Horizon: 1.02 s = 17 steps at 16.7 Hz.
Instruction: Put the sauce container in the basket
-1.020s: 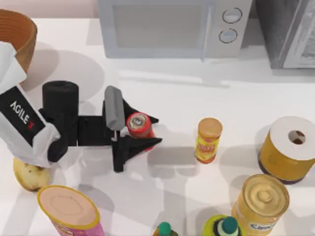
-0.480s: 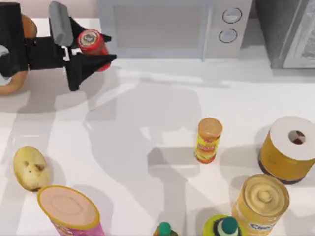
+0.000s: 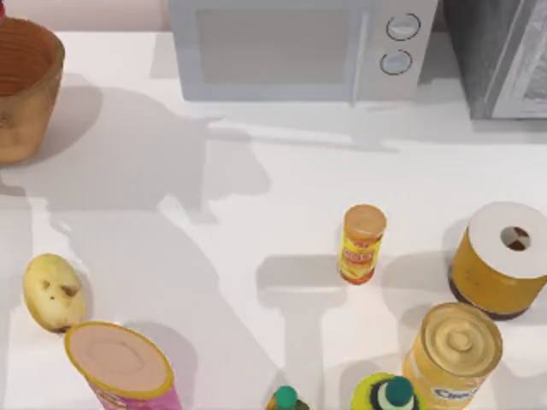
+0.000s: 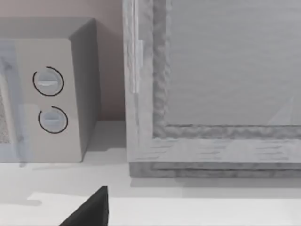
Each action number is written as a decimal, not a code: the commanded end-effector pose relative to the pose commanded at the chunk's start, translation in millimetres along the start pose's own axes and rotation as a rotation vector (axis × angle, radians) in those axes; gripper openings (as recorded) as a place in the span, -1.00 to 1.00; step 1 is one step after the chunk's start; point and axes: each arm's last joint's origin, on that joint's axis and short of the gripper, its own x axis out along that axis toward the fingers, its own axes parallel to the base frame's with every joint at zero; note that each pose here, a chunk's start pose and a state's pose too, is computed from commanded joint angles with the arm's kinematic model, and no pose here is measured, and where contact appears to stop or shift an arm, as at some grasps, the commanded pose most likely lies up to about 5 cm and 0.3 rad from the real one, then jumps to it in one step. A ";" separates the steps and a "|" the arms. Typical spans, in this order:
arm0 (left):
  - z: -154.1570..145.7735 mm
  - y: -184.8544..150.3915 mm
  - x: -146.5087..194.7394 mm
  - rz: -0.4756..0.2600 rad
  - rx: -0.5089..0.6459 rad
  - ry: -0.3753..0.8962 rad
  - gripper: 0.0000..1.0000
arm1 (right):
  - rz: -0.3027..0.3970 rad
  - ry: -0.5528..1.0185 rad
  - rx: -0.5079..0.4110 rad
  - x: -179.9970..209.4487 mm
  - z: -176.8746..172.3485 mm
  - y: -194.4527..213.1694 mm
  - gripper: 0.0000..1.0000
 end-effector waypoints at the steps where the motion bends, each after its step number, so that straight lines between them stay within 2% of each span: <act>1: 3.3 6.5 -21.8 0.037 -0.024 0.007 -1.00 | 0.000 0.000 0.000 0.0 0.0 0.0 1.00; 4: 9.0 17.6 -77.2 0.135 -0.085 0.022 -1.00 | 0.000 0.000 0.000 0.0 0.0 0.0 1.00; 7: 10.2 20.7 -104.9 0.186 -0.114 0.029 -1.00 | 0.000 0.000 0.000 0.0 0.0 0.0 1.00; 13: 11.4 20.3 -103.4 0.186 -0.109 0.030 -1.00 | 0.000 0.000 0.000 0.0 0.0 0.0 1.00; 17: -0.3 22.8 -84.3 0.181 -0.146 0.040 -1.00 | 0.000 0.000 0.000 0.0 0.0 0.0 1.00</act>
